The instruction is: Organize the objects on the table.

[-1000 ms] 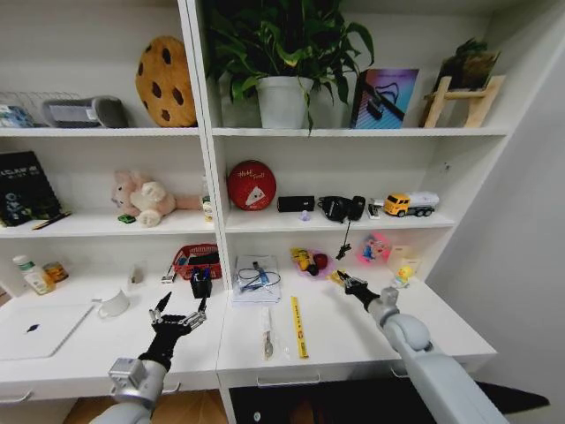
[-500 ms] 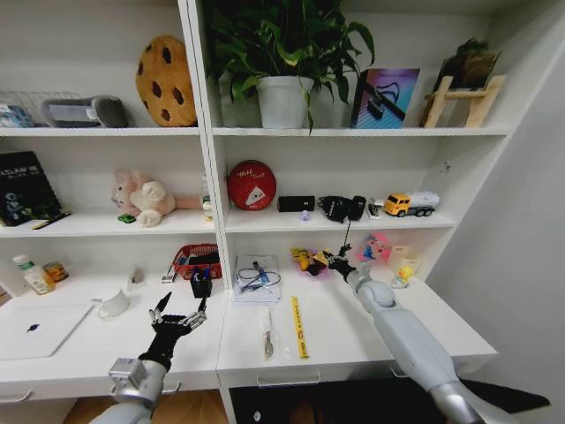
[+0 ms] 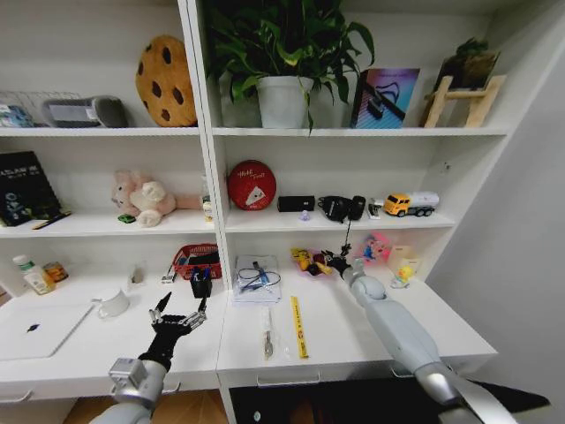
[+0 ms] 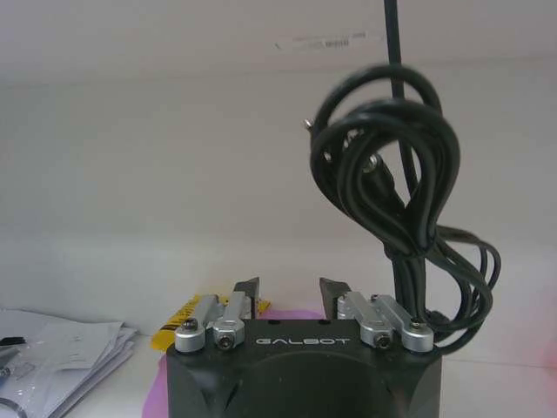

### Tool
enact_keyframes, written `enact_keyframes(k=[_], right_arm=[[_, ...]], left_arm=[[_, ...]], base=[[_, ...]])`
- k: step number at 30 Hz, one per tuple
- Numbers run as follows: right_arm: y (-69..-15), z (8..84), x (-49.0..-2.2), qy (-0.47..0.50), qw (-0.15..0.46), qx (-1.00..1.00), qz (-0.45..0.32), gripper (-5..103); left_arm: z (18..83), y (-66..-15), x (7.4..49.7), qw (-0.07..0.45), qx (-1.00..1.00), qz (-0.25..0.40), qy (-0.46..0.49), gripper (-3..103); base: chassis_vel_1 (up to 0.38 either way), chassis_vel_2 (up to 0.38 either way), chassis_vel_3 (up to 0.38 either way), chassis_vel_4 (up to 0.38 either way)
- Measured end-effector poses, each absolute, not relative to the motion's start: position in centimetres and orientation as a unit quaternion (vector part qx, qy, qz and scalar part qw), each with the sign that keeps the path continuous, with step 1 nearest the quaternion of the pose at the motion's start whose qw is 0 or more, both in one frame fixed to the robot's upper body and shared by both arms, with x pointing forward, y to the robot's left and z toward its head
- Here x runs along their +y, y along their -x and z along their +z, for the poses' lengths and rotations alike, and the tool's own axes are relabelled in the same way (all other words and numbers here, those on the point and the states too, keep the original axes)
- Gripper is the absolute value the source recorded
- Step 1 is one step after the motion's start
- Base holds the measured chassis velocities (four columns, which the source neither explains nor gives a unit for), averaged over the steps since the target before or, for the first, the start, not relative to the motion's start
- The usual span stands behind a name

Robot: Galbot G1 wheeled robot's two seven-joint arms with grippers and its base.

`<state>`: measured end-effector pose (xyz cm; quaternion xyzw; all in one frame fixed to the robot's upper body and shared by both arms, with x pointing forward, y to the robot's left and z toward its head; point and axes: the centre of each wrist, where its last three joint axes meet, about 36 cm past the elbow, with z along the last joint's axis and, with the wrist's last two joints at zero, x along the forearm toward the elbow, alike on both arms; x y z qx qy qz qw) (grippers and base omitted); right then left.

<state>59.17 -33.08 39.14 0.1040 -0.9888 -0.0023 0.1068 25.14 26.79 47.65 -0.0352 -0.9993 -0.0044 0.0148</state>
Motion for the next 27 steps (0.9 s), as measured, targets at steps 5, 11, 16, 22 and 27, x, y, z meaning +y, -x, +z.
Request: enact_keyframes(k=[5,11,16,22,27], right_arm=[[-55.6,40.1,-32.1,-0.106,0.116,-0.988,-0.010,55],[-46.7,41.4,-30.0,-0.103,0.124,-0.986,-0.027,77],[-42.8,43.7,-29.8,-0.082,0.097,-0.992,-0.019,93],[-40.4,45.4,-30.4,-0.062,0.076,-0.995,-0.003,100],[-37.1,45.8,-31.2,-0.039,0.043,-0.997,0.049,100]], left_arm=[[47.6,-25.1,26.8,0.015,-0.999,-0.004,0.035,100],[47.6,-25.1,26.8,0.015,-0.999,-0.004,0.035,100],[47.6,-25.1,26.8,0.015,-0.999,-0.004,0.035,100],[47.7,-25.1,26.8,0.015,-0.999,-0.004,0.035,100],[47.6,-25.1,26.8,0.015,-0.999,-0.004,0.035,100]], base=[[0.000,0.000,0.000,0.000],[0.000,0.000,0.000,0.000],[0.000,0.000,0.000,0.000],[0.000,0.000,0.000,0.000],[0.000,0.000,0.000,0.000]])
